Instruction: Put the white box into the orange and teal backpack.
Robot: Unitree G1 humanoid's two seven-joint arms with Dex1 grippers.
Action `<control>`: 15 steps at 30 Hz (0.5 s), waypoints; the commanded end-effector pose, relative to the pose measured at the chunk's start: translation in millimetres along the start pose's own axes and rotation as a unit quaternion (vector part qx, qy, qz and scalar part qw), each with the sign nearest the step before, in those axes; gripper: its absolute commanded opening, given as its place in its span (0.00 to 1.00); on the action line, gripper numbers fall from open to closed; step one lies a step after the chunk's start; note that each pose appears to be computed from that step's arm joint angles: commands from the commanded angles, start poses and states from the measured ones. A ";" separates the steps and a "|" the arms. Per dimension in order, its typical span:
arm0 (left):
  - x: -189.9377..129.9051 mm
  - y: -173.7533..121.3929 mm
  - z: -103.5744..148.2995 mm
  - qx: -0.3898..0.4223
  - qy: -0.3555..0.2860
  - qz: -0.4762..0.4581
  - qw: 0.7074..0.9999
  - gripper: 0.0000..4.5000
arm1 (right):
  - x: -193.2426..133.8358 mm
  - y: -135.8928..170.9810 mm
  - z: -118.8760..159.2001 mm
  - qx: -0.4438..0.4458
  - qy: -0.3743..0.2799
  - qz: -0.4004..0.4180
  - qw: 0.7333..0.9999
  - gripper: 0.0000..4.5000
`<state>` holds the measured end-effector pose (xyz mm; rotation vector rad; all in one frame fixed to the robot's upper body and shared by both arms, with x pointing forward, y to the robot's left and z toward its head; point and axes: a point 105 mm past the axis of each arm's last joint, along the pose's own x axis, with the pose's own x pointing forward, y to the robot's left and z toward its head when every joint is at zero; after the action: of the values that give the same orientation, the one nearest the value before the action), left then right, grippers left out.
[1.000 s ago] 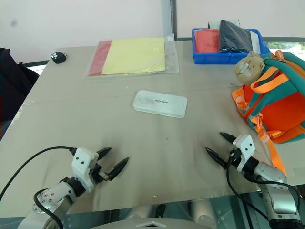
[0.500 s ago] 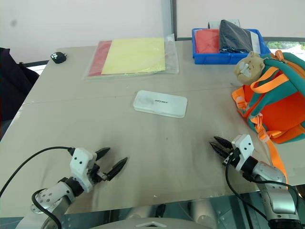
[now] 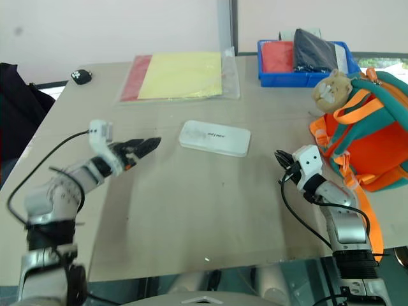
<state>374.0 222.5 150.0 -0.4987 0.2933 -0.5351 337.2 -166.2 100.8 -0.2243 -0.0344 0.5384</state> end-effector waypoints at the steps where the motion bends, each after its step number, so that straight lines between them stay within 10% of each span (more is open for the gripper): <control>1: 17.6 -6.3 2.0 -0.086 0.036 -0.055 0.994 1.00 | 11.9 -7.5 10.0 -0.013 -0.017 -0.026 0.999 0.01; 15: 63.4 -3.9 -48.8 -0.082 0.213 -0.016 0.973 1.00 | 49.8 27.2 35.9 -0.055 -0.070 0.012 0.996 0.01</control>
<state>418.7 172.8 127.5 -0.5473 0.6178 -0.6366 361.8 -119.7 111.0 -0.2867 -0.1273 0.5689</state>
